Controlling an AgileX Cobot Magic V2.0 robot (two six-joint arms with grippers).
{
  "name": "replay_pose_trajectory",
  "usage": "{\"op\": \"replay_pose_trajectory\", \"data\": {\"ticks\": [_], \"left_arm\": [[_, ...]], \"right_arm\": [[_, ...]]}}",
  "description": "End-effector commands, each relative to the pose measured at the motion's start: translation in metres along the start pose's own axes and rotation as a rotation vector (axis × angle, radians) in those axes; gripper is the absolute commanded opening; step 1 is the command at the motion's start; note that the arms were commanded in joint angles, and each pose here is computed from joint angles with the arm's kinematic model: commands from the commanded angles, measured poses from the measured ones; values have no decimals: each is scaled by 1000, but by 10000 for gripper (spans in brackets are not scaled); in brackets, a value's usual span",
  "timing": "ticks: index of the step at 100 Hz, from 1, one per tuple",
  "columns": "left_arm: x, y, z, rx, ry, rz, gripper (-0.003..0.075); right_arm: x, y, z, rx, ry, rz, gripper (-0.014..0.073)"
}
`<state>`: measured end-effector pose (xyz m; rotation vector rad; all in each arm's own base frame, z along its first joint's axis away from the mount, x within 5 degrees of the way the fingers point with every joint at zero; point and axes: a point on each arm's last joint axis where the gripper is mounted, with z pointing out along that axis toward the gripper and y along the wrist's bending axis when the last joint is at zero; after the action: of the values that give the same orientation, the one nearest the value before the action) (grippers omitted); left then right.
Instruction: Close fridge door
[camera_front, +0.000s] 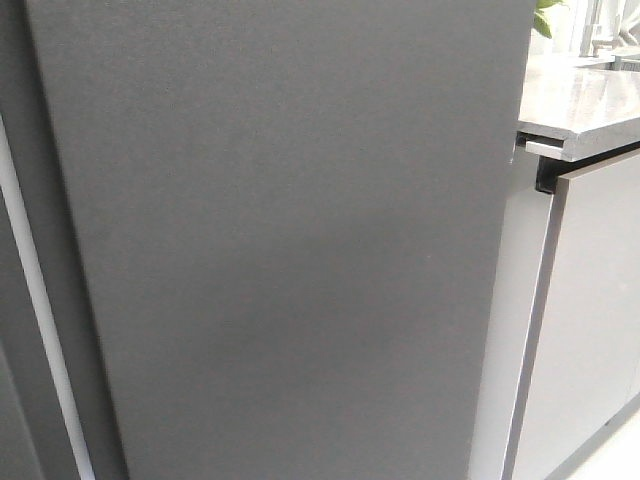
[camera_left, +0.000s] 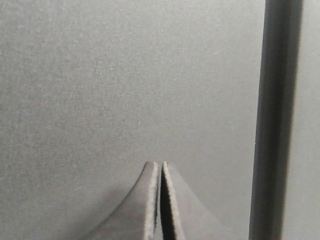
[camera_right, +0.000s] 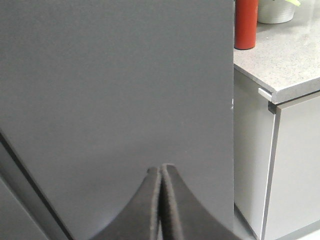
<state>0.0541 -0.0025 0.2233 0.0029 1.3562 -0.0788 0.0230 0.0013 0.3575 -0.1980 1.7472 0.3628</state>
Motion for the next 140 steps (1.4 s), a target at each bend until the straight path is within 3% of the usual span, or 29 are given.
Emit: {"op": "replay_pose_trajectory", "data": {"ticks": [1,24,63,96,140], "left_arm": [[5,1,-1,-6,-48,-8,-20],[5,1,-1,-6,-48,-8,-20],[5,1,-1,-6,-48,-8,-20],[5,1,-1,-6,-48,-8,-20],[5,1,-1,-6,-48,-8,-20]], "right_arm": [[-14,2,-2,-8,-98,-10,-45],[4,-2,9,98,-196,-15,-45],[88,-28,39,426,-338,-4,-44],[141,-38,54,429,-331,-7,-45],[143,-38,54,435,-312,-2,-45]]}}
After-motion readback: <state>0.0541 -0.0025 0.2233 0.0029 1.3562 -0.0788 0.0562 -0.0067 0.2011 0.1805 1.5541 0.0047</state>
